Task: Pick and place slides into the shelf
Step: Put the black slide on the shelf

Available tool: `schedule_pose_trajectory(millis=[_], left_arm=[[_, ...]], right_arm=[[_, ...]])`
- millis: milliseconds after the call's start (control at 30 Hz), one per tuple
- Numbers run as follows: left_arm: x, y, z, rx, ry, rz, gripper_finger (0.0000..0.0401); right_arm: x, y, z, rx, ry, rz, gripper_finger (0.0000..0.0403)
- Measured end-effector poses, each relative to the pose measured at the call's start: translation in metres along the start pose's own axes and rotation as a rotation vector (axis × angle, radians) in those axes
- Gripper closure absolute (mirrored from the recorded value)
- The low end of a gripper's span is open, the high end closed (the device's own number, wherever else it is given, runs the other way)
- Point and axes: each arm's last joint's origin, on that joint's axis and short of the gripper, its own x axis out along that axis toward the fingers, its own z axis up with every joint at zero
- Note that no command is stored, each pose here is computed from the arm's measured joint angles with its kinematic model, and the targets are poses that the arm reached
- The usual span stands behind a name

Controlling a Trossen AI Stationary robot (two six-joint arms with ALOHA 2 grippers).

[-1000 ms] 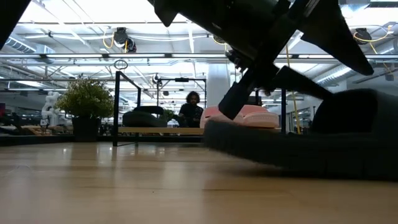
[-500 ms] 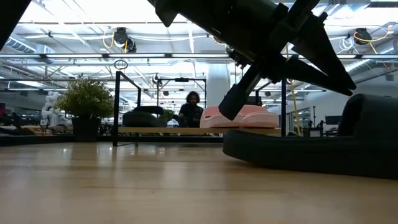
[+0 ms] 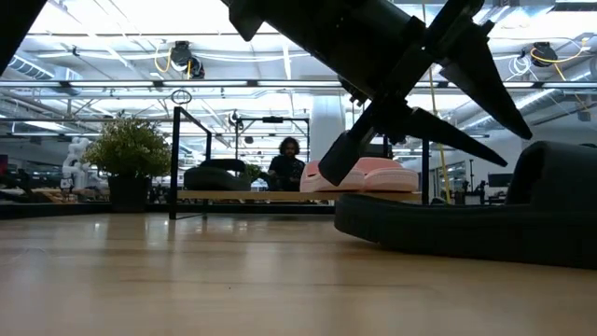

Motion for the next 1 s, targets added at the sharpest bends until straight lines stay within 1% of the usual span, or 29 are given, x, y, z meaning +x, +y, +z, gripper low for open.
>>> schedule_pose_trajectory(millis=[167, 300, 500, 567, 733, 800, 867, 933, 1000], left_arm=[[0.0, -0.002, 0.0, -0.009, 0.021, -0.026, 0.0279], [0.0, -0.002, 0.0, -0.007, 0.021, -0.026, 0.026], [0.002, -0.003, 0.001, 0.015, 0.013, -0.053, 0.0252], [0.006, -0.002, 0.0, 0.018, 0.011, -0.081, 0.0252], [0.027, 0.01, -0.01, 0.009, 0.084, -0.162, 0.0251], [0.032, 0.011, -0.011, -0.025, 0.114, -0.198, 0.0251], [0.032, 0.013, -0.01, -0.034, 0.134, -0.187, 0.0255], [0.032, 0.013, -0.01, -0.018, 0.136, -0.189, 0.0273], [0.031, 0.011, -0.008, 0.023, 0.135, -0.215, 0.0309]], right_arm=[[0.0, 0.0, 0.0, 0.0, 0.0, 0.0, 0.0257], [0.0, 0.0, 0.0, 0.001, 0.0, 0.0, 0.0257], [0.0, 0.0, 0.0, 0.033, 0.0, 0.001, 0.0257], [0.0, 0.0, 0.0, 0.032, 0.0, 0.001, 0.0257], [0.0, 0.0, 0.0, 0.031, 0.0, 0.001, 0.0257], [0.0, 0.0, 0.0, 0.031, 0.0, 0.002, 0.0257], [0.0, 0.001, 0.0, 0.029, 0.0, 0.002, 0.0257], [0.0, 0.001, 0.0, 0.023, 0.001, 0.004, 0.0257], [0.0, 0.002, 0.0, 0.014, 0.001, 0.008, 0.0257]])
